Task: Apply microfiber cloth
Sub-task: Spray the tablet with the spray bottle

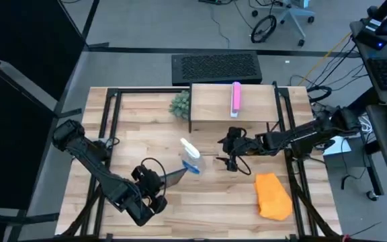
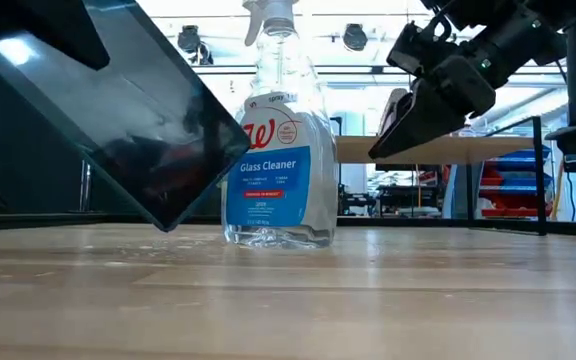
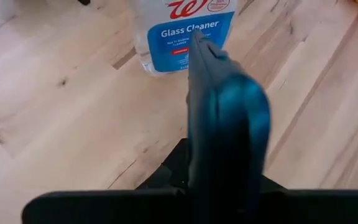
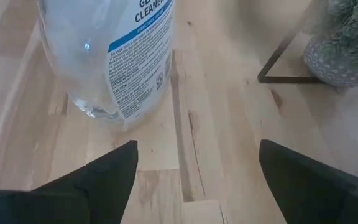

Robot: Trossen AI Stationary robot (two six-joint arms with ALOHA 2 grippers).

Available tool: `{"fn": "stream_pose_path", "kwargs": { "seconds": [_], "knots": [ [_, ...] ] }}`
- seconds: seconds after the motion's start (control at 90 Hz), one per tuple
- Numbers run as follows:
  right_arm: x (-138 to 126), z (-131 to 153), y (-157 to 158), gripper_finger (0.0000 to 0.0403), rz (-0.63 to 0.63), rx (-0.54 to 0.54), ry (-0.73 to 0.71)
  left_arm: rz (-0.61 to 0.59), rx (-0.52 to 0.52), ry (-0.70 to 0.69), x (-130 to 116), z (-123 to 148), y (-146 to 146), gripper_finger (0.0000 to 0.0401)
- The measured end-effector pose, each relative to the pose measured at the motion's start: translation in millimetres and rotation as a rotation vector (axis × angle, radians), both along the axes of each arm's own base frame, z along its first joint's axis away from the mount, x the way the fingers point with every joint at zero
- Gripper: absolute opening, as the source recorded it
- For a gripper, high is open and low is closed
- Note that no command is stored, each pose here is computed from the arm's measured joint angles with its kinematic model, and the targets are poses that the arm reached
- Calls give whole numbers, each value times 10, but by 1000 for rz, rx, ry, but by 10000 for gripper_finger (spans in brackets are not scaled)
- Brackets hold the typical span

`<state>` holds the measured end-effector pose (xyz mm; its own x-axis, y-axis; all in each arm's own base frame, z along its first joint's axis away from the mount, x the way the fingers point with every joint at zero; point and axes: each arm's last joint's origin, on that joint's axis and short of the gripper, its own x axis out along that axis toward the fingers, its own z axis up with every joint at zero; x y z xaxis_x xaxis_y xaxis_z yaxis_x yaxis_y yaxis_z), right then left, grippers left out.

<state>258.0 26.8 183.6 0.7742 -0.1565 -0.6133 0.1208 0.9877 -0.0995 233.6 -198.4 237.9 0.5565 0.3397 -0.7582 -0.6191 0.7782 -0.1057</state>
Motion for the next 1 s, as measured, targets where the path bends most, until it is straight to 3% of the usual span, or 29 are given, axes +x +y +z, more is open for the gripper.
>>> {"fn": "stream_pose_path", "kwargs": {
  "seconds": [1.0],
  "knots": [
    [4, 2, -5, 313, -8, 9, -7, -7, -12, 20, -11, -6, -7, 7]
  ]
}}
